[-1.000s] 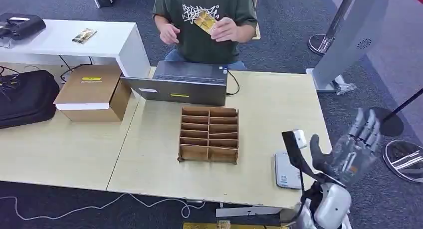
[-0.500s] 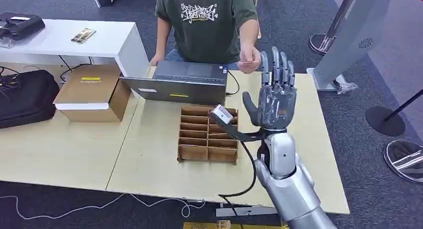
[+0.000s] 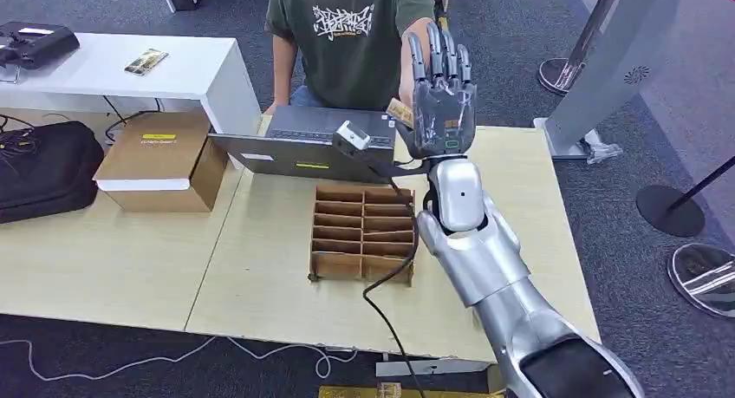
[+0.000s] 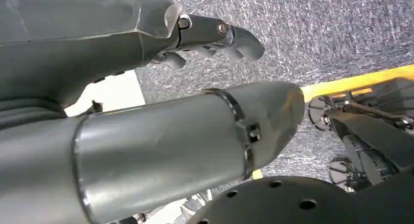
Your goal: Pass the card to the sensor for recognition and then transmit it.
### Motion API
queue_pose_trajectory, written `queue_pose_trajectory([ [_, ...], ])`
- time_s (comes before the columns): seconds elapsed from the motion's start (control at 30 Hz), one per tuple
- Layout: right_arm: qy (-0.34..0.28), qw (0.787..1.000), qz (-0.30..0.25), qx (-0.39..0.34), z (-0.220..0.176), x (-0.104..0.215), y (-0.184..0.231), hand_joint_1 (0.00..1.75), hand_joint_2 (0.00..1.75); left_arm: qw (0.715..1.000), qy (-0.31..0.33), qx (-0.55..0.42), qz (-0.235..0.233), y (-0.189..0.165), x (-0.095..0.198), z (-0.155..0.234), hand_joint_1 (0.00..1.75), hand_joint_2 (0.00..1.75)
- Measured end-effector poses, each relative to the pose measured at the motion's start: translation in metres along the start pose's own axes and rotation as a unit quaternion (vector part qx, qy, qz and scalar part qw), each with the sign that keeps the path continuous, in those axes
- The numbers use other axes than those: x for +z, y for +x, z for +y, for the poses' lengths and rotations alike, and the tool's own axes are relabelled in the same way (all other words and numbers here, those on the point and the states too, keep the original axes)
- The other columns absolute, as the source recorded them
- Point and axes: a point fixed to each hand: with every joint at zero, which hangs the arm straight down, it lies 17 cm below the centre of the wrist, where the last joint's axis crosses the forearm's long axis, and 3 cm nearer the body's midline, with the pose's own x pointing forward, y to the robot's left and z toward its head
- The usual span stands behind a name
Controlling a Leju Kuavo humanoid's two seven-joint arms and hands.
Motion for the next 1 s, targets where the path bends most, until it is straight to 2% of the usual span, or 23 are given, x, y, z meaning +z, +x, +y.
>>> queue_pose_trajectory([
  [0.43,0.026,0.999,-0.003,0.021,0.016,-0.021,-0.007,0.00,1.75,1.000,0.002,-0.005,0.003,-0.002,0.001,0.004,0.00,0.00],
  [0.73,0.064,0.998,0.004,0.016,0.034,-0.006,-0.011,0.00,1.75,1.000,0.005,0.015,0.002,-0.003,0.001,0.006,0.00,0.00],
  [1.0,0.062,0.998,0.014,-0.002,0.030,0.012,-0.014,0.00,1.75,0.999,0.007,0.038,0.003,-0.006,0.001,0.006,0.00,0.00],
])
